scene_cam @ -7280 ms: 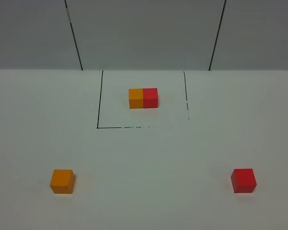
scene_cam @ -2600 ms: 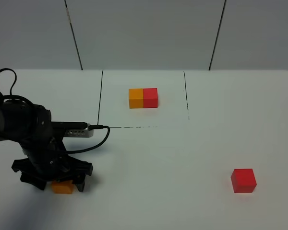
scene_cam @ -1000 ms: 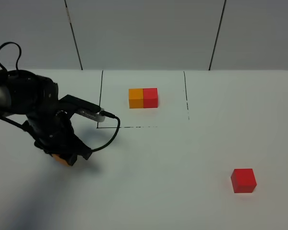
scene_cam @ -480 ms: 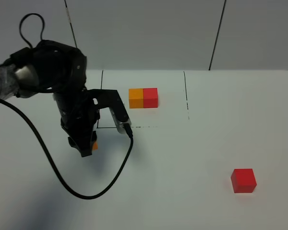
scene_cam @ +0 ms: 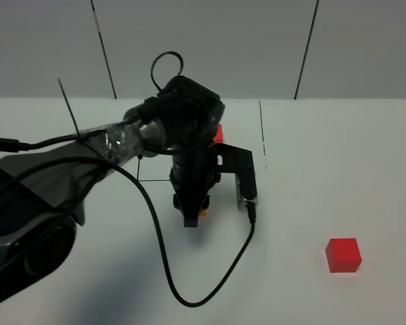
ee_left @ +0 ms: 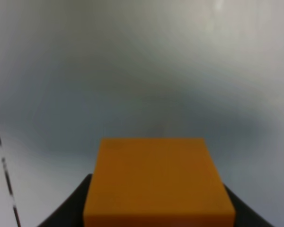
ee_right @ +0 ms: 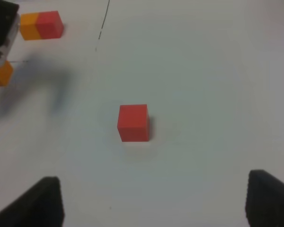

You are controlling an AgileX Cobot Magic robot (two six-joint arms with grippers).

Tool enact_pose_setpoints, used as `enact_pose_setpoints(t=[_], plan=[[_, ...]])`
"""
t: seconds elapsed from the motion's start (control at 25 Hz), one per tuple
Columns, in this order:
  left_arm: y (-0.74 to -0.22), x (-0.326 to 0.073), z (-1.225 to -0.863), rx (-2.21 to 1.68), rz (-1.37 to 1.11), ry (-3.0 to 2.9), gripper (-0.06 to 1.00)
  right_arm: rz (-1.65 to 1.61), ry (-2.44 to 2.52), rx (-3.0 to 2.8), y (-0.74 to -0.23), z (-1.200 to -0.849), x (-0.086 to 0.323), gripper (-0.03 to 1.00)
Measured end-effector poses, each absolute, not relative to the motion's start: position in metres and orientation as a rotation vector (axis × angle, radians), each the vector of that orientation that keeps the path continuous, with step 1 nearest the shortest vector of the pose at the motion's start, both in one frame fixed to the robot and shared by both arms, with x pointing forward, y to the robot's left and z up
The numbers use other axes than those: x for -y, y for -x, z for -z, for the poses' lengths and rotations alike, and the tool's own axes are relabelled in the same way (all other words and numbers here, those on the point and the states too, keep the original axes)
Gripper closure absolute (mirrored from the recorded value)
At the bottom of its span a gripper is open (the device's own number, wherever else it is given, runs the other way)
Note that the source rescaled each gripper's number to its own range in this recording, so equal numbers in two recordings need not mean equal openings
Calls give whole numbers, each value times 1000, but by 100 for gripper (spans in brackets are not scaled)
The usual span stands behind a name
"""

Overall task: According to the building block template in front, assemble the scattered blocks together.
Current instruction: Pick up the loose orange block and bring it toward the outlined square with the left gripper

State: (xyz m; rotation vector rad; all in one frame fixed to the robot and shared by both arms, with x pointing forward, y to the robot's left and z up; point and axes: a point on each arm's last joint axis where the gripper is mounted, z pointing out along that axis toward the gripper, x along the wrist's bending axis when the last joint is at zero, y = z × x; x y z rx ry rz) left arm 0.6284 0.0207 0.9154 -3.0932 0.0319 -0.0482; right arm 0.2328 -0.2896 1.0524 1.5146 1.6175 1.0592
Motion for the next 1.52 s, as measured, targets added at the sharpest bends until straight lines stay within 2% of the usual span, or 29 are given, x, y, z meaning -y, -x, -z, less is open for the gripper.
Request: enact_pose_setpoints(t=[0.16, 0.36, 1.52], plan=[[-627, -1, -900, -90, 28, 3085, 94, -1059, -1515, -1617, -233, -1052, 290, 39], [-627, 4, -889, -116, 3, 3084, 94, -1059, -1515, -1617, -233, -1052, 290, 39], [-625, 7, -883, -140, -43, 3108, 94, -1059, -1515, -1617, -233, -1052, 290, 39]])
